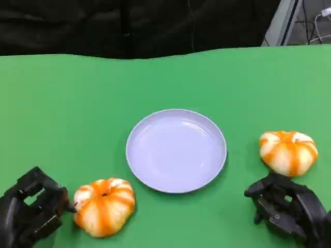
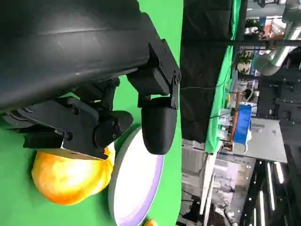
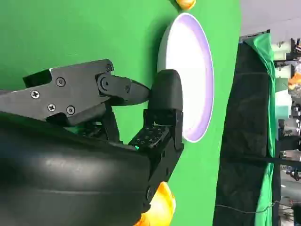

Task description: Grasp the bread from the table and place it into the plate.

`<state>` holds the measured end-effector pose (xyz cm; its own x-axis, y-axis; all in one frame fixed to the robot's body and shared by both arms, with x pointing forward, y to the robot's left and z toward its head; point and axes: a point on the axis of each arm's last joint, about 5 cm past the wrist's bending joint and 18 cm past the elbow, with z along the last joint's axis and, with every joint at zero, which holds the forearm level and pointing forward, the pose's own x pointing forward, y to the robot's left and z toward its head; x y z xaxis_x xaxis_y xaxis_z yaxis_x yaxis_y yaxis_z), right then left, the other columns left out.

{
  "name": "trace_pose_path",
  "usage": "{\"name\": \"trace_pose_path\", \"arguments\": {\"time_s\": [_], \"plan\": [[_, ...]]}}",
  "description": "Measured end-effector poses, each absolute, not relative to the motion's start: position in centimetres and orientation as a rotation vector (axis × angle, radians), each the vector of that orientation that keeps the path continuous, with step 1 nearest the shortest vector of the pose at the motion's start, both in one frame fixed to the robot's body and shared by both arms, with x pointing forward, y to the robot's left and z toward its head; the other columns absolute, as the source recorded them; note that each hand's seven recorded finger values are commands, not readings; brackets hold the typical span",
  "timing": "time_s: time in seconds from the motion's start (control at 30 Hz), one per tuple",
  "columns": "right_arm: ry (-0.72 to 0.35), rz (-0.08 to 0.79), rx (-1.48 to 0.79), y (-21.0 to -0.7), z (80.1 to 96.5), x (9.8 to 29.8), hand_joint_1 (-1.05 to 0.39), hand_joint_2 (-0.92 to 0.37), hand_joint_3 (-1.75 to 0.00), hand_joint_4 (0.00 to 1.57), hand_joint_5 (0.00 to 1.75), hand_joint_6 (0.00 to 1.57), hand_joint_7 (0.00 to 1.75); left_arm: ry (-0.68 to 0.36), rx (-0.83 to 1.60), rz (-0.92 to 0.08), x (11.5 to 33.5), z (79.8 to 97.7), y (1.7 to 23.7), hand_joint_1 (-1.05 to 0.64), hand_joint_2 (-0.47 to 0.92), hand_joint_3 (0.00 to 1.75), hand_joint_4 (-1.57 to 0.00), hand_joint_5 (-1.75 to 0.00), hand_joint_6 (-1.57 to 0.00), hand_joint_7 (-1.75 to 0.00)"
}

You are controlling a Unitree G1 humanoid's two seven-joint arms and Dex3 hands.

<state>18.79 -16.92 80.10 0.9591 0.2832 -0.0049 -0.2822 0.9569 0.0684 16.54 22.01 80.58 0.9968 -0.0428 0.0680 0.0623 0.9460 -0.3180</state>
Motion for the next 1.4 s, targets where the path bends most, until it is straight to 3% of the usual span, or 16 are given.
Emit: {"name": "trace_pose_path", "arguments": {"time_s": [0.47,0.67,0.87,0.9,0.93,1.0,1.03,1.1,1.13,1.2,1.33,1.4], "plan": [[0.015,0.287,0.066,-16.96,80.11,18.79,-0.25,-0.92,-0.46,0.65,1.75,0.72,1.12,-0.059,-0.328,-0.053,16.52,80.54,21.98,0.07,0.83,0.74,-0.78,-1.69,-0.78,-1.39],[0.015,0.288,0.065,-16.97,80.11,18.8,-0.25,-0.92,-0.46,0.65,1.75,0.72,1.13,-0.074,-0.308,-0.055,16.53,80.65,21.98,0.07,0.89,0.65,-0.79,-1.54,-0.77,-1.26],[0.015,0.289,0.065,-16.97,80.11,18.8,-0.25,-0.92,-0.46,0.64,1.75,0.72,1.13,-0.078,-0.307,-0.056,16.53,80.65,21.89,0.06,0.91,0.61,-0.8,-1.52,-0.77,-1.23],[0.015,0.289,0.065,-16.97,80.11,18.8,-0.26,-0.92,-0.46,0.64,1.75,0.72,1.12,-0.078,-0.307,-0.056,16.53,80.65,21.89,0.03,0.86,0.55,-0.75,-1.3,-0.78,-0.92],[0.015,0.289,0.065,-16.97,80.11,18.8,-0.26,-0.92,-0.46,0.64,1.75,0.71,1.12,-0.08,-0.313,-0.054,16.53,80.65,21.87,0.02,0.86,0.52,-0.74,-1.21,-0.83,-0.73],[0.016,0.289,0.065,-17.01,80.11,18.81,-0.25,-0.92,-0.46,0.64,1.75,0.72,1.12,-0.093,-0.355,-0.046,16.53,80.62,21.76,-0.03,0.87,0.36,-0.82,-0.68,-0.9,-0.27],[0.016,0.289,0.064,-17.02,80.12,18.82,-0.25,-0.92,-0.46,0.64,1.75,0.72,1.12,-0.095,-0.376,-0.048,16.52,80.64,21.69,-0.03,0.89,0.31,-0.86,-0.53,-0.92,-0.16],[0.016,0.292,0.065,-17.01,80.14,18.86,-0.26,-0.92,-0.46,0.64,1.75,0.72,1.13,-0.095,-0.403,-0.053,16.42,80.7,21.66,-0.03,0.92,0.25,-0.88,-0.24,-0.9,-0.04],[0.016,0.293,0.065,-17.03,80.14,18.87,-0.26,-0.92,-0.45,0.64,1.75,0.72,1.13,-0.09,-0.41,-0.057,16.4,80.74,21.68,-0.03,0.92,0.24,-0.88,-0.19,-0.89,-0.02],[0.016,0.293,0.064,-17.03,80.14,18.88,-0.26,-0.92,-0.45,0.64,1.75,0.72,1.12,-0.091,-0.423,-0.061,16.35,80.86,21.73,-0.14,0.92,0.19,-0.74,-0.06,-0.73,0.0],[0.016,0.292,0.064,-17.03,80.14,18.89,-0.26,-0.92,-0.45,0.65,1.75,0.72,1.12,-0.087,-0.426,-0.071,15.97,80.68,21.8,-0.34,0.92,0.12,-0.63,-0.01,-0.59,0.0],[0.017,0.29,0.064,-17.03,80.14,18.88,-0.26,-0.92,-0.46,0.65,1.75,0.72,1.12,-0.087,-0.416,-0.07,15.79,80.64,21.83,-0.48,0.92,0.14,-0.5,0.0,-0.47,0.0]]}}
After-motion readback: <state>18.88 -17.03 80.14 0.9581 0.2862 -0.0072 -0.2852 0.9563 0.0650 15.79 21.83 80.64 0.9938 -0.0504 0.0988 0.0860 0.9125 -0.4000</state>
